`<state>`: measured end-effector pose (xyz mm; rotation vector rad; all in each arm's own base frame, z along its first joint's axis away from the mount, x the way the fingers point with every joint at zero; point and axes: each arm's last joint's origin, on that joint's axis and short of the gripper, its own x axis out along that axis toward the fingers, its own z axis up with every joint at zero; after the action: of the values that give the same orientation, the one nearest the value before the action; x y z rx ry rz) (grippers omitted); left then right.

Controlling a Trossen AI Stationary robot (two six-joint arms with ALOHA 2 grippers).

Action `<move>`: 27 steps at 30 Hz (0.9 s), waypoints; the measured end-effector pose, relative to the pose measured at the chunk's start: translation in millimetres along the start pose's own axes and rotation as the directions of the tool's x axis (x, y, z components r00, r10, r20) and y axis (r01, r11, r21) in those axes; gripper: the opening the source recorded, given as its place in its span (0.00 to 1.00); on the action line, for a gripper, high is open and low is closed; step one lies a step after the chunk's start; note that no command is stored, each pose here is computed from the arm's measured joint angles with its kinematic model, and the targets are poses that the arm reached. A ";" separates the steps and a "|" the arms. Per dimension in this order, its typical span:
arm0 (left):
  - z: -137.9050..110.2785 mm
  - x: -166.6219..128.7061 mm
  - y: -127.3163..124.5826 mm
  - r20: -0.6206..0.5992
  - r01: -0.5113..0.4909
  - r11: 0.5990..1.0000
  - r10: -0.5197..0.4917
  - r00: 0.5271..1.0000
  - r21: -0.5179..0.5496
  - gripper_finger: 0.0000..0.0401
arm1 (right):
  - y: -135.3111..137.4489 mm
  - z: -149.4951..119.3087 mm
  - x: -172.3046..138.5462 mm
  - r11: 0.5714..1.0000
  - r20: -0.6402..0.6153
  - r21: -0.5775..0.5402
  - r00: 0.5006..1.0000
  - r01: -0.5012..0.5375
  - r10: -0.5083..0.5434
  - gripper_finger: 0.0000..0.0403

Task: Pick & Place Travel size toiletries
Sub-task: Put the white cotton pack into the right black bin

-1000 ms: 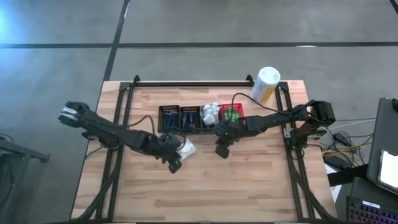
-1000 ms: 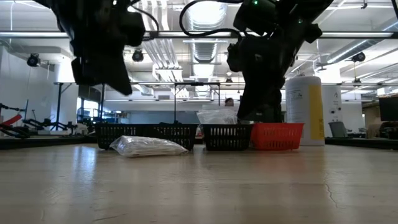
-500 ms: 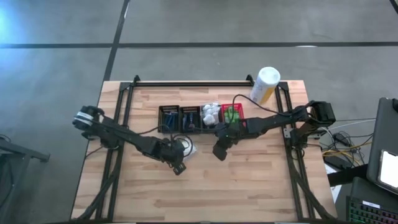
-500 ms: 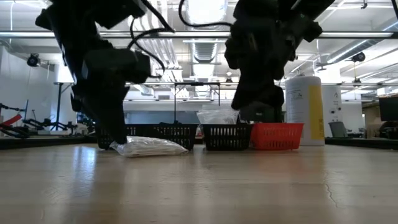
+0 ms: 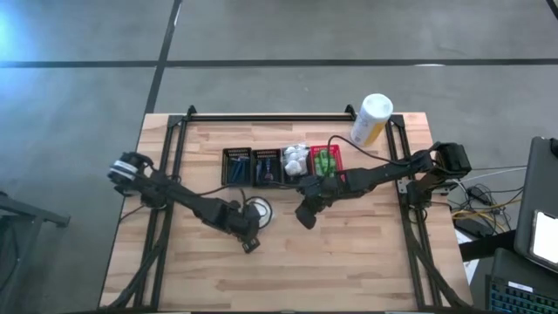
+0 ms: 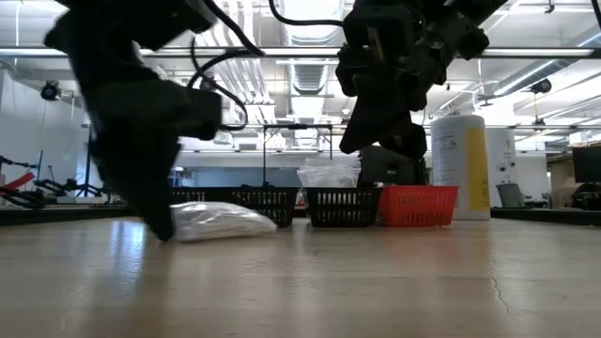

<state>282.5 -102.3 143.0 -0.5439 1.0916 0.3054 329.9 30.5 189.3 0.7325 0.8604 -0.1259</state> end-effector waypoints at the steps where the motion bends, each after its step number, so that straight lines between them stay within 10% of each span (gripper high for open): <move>1: -2.8 -2.3 -1.3 -0.016 0.007 1.000 -0.007 1.000 0.006 0.02 | 0.0 0.0 0.0 1.000 0.000 0.000 1.000 0.000 0.000 0.02; 27: -4.9 -61.0 -11.7 0.041 -0.122 0.991 0.124 0.991 -0.051 0.03 | -4.2 -1.8 1.1 0.999 0.027 0.002 0.999 0.047 -0.047 0.02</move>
<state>257.9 -113.0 199.2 -0.5120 1.0792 0.4505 327.9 28.7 185.4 0.7107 0.8517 -0.1780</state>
